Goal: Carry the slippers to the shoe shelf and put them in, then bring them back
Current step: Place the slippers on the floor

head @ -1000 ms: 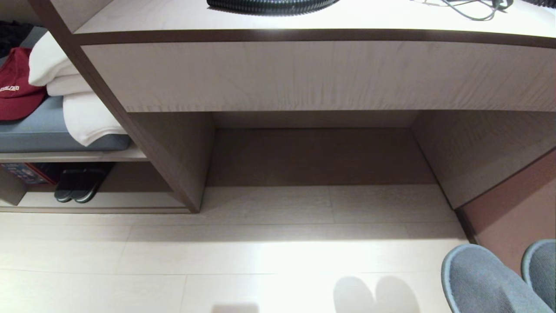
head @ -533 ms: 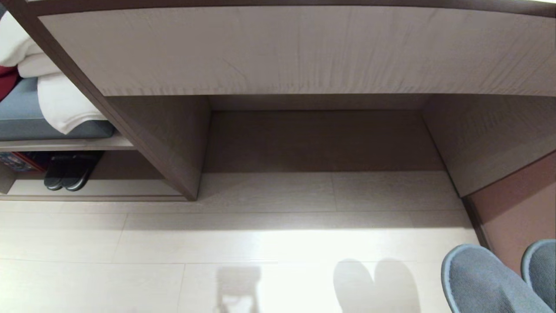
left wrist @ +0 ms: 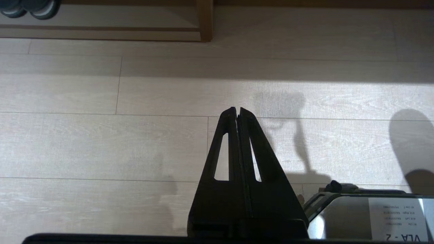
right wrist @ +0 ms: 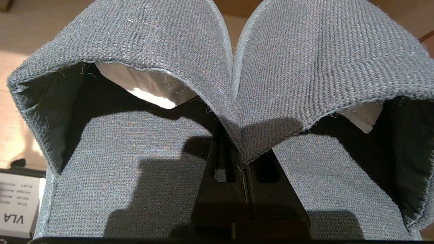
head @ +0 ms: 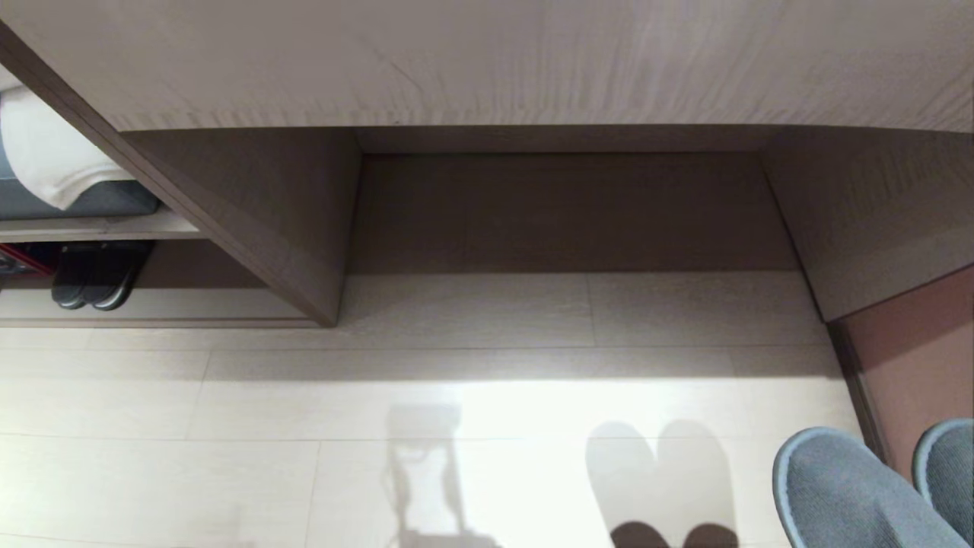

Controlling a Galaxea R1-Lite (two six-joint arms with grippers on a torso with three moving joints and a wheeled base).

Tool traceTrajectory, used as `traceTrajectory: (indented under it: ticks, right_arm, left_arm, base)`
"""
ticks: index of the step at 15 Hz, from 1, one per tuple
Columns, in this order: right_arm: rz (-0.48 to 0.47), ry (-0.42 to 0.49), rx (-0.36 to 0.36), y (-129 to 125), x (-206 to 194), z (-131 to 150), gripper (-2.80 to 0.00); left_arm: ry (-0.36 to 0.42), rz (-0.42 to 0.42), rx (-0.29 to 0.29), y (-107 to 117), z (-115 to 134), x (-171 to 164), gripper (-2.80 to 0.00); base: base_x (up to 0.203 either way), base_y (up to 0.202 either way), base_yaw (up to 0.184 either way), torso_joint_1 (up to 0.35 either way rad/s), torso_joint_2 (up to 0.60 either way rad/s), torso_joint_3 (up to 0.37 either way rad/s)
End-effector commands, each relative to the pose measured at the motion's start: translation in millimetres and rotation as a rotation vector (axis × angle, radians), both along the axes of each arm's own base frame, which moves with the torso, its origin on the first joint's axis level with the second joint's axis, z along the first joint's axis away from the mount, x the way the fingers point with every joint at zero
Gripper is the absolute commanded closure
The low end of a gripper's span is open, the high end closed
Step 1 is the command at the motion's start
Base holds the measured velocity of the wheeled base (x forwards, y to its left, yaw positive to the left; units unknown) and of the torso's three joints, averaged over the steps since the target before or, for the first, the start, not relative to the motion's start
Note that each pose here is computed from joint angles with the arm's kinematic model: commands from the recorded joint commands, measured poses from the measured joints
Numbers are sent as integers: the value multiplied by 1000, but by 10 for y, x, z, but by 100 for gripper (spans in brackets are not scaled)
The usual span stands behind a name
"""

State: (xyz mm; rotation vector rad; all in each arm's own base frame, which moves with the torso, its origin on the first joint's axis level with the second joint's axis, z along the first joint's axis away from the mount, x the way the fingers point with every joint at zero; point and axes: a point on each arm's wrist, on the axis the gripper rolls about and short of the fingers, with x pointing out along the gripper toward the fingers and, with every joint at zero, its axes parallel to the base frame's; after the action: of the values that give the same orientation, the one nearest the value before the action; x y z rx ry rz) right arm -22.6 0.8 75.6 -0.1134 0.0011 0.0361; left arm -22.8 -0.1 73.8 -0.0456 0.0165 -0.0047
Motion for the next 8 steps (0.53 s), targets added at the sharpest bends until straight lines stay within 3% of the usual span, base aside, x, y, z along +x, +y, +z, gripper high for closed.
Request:
traceTrajectory:
  ticks: [1,8]
  right_arm:
    - [1,1,-2,0,0,0,0]
    - [1,0,-2,0,0,0,0]
  left_arm:
    - [1,1,0,0,0,0,0]
    - [2,0,0,0,0,1,0]
  base:
    - [0,0,0,6,2,-205]
    - [0,0,0,2,3,-195]
